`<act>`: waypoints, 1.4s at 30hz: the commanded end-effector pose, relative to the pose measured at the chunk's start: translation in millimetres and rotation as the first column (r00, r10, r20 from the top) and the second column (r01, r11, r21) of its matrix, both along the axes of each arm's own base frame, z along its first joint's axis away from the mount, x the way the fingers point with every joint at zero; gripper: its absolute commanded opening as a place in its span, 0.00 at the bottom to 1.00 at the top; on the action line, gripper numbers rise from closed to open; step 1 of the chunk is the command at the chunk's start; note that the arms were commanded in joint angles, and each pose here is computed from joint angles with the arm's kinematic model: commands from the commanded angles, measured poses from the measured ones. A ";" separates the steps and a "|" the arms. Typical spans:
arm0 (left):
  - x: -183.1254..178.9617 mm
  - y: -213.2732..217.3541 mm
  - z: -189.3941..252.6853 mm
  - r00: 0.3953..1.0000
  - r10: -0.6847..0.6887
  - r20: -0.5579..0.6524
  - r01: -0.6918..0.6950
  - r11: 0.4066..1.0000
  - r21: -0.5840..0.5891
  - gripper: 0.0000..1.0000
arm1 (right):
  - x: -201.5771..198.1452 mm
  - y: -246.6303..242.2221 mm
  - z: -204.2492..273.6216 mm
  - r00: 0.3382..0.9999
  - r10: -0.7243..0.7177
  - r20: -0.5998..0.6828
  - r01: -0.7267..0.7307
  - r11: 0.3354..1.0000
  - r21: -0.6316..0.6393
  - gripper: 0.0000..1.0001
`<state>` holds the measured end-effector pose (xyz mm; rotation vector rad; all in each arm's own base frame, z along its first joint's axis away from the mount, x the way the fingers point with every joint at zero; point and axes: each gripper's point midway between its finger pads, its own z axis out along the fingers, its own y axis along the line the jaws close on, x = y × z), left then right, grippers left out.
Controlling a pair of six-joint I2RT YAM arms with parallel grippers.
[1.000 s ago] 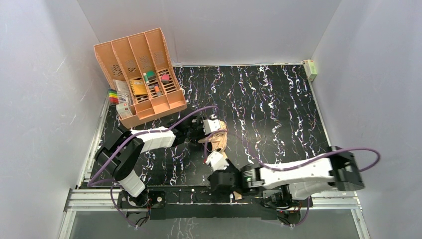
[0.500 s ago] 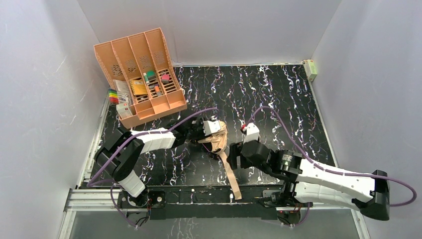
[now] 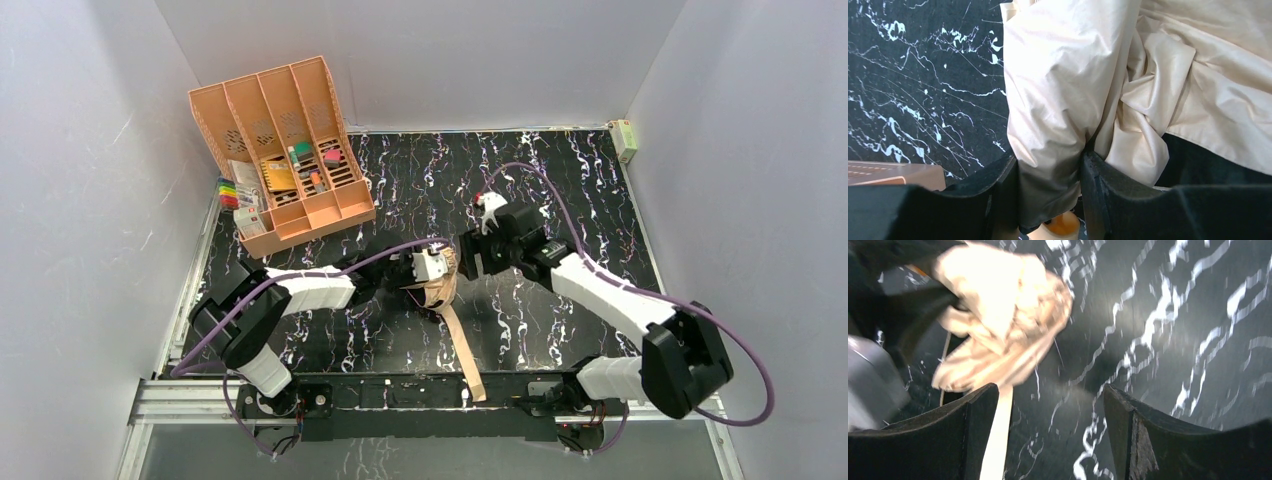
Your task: Put away the umbrella
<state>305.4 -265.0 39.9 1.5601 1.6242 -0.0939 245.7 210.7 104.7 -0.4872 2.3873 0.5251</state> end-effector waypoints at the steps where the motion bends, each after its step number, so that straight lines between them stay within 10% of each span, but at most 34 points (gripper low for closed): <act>1: -25.6 8.4 -35.4 0.998 -0.055 -0.044 0.061 0.989 0.137 0.00 | 51.4 45.0 60.6 0.923 0.240 0.302 -0.272 0.960 0.068 0.85; 17: -37.2 1.5 -37.8 0.982 -0.154 0.109 0.130 0.971 0.199 0.00 | 71.3 75.7 22.3 0.735 0.651 0.188 -0.672 0.737 0.076 0.92; 42: -50.2 -5.1 -48.0 0.972 -0.222 0.081 0.200 0.956 0.217 0.00 | 39.9 74.4 -52.3 0.633 0.757 -0.165 -0.731 0.654 0.196 0.98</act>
